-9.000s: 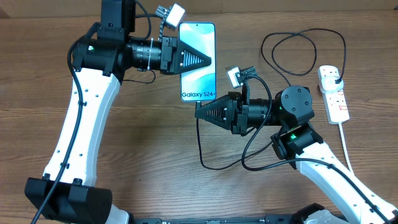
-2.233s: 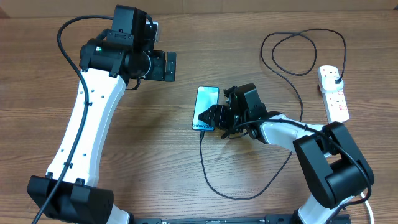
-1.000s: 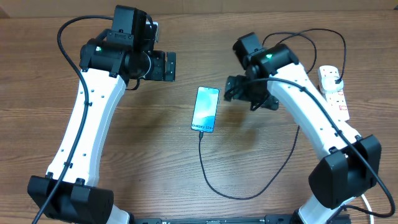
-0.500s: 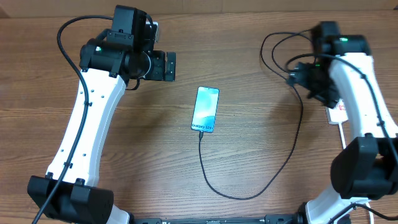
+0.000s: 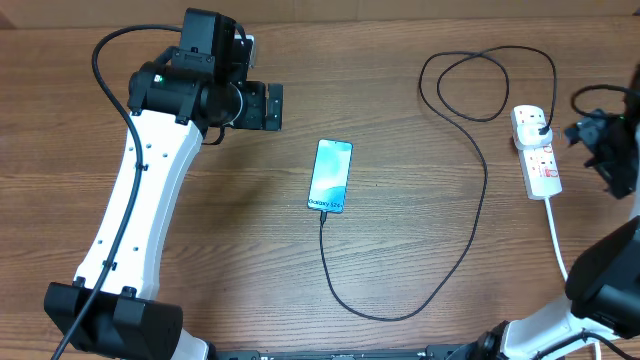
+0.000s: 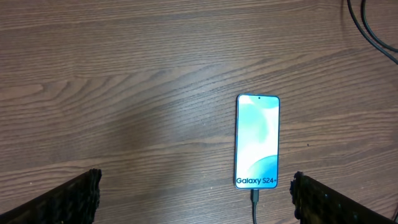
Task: Plug charger to phone and switch on socket
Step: 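Move the right gripper over to the white power strip's switch, then press the orange switch beside the plug with the right gripper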
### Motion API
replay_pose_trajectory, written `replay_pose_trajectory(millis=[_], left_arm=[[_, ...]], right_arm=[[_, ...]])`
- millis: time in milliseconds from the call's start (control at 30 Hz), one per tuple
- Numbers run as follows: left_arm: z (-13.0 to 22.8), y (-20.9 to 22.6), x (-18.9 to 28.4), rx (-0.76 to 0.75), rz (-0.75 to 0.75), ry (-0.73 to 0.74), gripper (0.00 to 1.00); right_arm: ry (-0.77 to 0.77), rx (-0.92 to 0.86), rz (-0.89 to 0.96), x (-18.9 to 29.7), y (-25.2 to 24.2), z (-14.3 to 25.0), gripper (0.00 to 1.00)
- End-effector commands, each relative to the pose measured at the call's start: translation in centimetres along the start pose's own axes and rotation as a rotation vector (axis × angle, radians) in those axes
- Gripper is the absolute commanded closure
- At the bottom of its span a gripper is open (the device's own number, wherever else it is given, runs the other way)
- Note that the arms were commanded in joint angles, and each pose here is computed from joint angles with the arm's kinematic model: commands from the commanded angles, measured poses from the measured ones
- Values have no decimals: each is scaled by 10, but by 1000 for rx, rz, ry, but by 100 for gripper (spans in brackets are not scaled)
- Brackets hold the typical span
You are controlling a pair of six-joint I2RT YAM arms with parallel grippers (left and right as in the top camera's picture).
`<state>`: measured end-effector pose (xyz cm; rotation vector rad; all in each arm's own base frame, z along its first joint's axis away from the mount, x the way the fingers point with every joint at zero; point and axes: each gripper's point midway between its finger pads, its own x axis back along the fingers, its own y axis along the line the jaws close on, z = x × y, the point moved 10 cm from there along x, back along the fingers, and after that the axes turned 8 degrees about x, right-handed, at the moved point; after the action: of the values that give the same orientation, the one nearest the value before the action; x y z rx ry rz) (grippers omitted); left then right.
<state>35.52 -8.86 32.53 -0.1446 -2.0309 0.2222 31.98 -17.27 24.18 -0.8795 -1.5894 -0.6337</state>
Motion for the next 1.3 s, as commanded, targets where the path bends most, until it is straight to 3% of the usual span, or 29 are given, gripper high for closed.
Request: replay_pose_trajectory(millis=[0, 1267], left_arm=[[-2, 1, 7, 16, -2, -24, 0], [-2, 1, 7, 16, -2, -24, 0]], right_arm=[[-13, -34, 9, -15, -9, -5, 0], [-205, -147, -151, -114, 7, 2, 0]])
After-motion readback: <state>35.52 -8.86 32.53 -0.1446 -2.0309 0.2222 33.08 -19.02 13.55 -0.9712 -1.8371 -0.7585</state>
